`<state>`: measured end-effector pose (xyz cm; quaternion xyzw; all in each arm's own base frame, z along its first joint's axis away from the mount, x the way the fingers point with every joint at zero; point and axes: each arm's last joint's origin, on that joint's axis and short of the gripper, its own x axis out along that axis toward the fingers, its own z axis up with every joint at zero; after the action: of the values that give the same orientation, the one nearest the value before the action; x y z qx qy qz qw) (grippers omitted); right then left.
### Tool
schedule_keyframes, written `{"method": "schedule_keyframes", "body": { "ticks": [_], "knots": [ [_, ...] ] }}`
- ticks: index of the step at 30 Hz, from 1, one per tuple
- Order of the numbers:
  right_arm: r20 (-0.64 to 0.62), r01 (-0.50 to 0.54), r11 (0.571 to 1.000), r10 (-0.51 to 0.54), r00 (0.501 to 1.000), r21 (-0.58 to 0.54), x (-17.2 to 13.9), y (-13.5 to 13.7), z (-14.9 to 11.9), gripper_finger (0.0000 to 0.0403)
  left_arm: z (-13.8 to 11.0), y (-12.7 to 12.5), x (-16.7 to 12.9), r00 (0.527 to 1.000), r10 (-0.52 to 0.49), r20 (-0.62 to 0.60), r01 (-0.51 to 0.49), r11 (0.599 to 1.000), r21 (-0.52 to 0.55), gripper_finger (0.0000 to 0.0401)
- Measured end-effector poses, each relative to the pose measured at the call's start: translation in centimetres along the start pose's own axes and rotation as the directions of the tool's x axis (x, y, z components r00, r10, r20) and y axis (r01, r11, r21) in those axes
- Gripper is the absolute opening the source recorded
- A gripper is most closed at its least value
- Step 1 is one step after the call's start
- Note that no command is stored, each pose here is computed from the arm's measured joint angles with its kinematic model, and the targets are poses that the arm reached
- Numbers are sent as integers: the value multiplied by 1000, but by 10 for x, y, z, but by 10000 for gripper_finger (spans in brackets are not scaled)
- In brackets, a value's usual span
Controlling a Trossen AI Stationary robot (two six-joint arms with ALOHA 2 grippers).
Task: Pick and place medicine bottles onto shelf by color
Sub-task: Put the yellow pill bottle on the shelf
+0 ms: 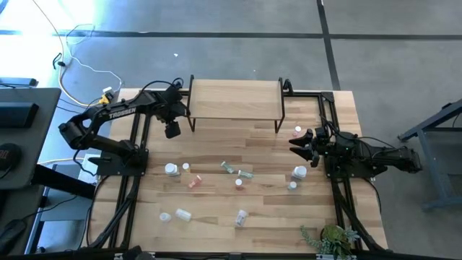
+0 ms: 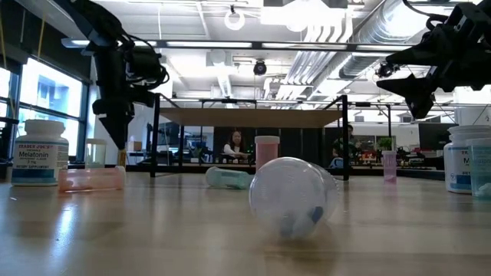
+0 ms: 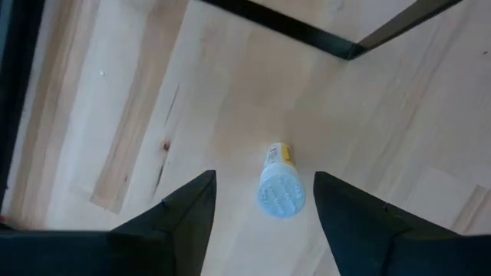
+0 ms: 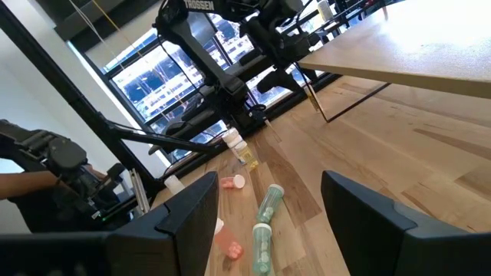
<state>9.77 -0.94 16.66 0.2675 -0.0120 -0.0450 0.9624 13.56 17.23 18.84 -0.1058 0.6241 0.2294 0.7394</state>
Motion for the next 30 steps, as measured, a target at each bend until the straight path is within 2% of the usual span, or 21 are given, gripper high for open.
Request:
{"method": "schedule_keyframes", "body": {
  "ticks": [7,19,27,30],
  "knots": [
    [0,0,1000,0,1000,0,0,0,0,222,1,-1,3,999,-33,0,33,999,0,153],
    [0,0,1000,0,1000,0,0,0,0,222,1,-1,3,999,-33,1,33,999,0,81],
    [0,-1,1000,1,1000,0,0,0,0,222,1,-1,3,999,-33,1,33,999,-6,76],
    [0,0,1000,0,1000,0,0,0,0,222,0,-1,3,999,-37,-7,36,998,-43,77]
  ]
}}
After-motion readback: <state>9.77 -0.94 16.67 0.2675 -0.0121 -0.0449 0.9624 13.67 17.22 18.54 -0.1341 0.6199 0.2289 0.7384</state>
